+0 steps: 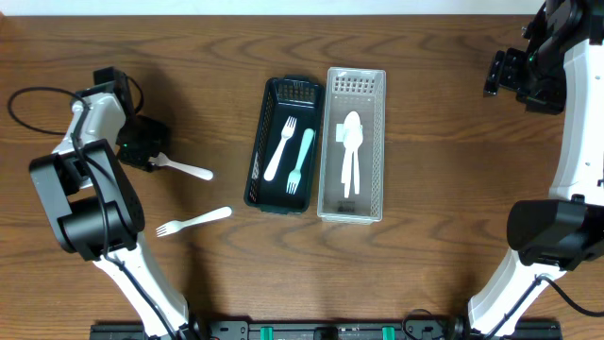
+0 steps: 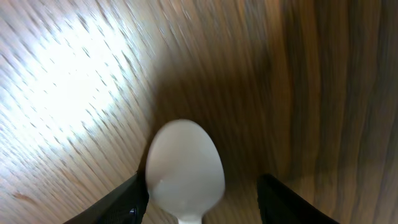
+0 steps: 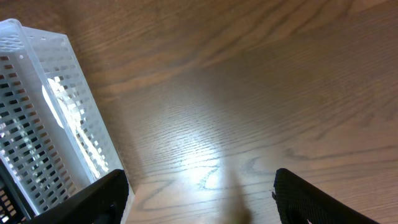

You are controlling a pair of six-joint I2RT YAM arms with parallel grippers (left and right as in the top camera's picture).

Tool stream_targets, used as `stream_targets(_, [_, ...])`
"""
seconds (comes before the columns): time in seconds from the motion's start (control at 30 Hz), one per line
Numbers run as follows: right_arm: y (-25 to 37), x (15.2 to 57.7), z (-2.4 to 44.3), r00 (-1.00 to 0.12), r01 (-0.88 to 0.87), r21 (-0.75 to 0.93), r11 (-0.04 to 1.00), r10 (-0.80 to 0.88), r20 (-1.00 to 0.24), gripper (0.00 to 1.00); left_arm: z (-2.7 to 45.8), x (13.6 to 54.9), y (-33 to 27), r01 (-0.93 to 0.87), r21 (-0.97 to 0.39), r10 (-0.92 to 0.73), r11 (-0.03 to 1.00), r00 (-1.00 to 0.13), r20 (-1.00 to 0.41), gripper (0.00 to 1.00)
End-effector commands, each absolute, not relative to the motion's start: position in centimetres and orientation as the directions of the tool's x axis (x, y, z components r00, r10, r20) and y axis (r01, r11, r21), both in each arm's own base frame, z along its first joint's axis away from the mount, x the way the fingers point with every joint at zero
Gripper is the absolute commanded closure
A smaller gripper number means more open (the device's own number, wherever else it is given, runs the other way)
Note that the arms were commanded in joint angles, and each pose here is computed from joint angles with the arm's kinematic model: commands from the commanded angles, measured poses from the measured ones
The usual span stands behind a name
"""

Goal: Pack container
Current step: 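Return left gripper to the white spoon and grasp its handle, then carry the spoon into the dark green basket and release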

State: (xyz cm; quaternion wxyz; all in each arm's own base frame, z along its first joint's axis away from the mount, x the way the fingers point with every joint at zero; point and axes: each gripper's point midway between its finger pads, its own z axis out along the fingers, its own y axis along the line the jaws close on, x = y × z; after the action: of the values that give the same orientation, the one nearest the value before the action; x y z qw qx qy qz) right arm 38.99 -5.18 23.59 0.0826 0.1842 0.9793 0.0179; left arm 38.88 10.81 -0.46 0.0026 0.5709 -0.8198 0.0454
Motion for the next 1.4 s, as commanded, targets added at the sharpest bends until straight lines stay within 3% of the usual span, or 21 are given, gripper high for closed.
stream_targets(0.0, [-5.3,38.8,23.6,-0.921,0.354,0.057,0.933,0.359,-0.151,0.22,-4.2,36.3,12.0,-0.950,0.031,-0.948,0.311,-0.308,0.084,0.41])
stream_targets(0.5, [-5.3,38.8,23.6,-0.918,0.361,0.059,0.931,0.366,-0.152,0.22,-4.1,35.7,12.1,-0.950,0.056,-0.949,0.308,-0.302,0.091,0.45])
stream_targets(0.57, [-5.3,38.8,23.6,-0.918,0.361,0.059,0.931,0.366,-0.152,0.22,-4.1,35.6,12.1,-0.948,0.059,-0.947,0.312,-0.306,0.094,0.50])
stream_targets(0.9, [-5.3,38.8,23.6,-0.918,0.361,0.059,0.931,0.366,-0.152,0.22,-4.1,35.0,11.8,-0.945,0.079,-0.944,0.319,-0.309,0.110,0.59])
stream_targets(1.37, [-5.3,38.9,23.6,-0.918,0.360,0.059,0.931,0.365,-0.155,0.22,-4.0,35.6,9.9,-0.913,0.074,-0.913,0.402,-0.393,0.112,0.71])
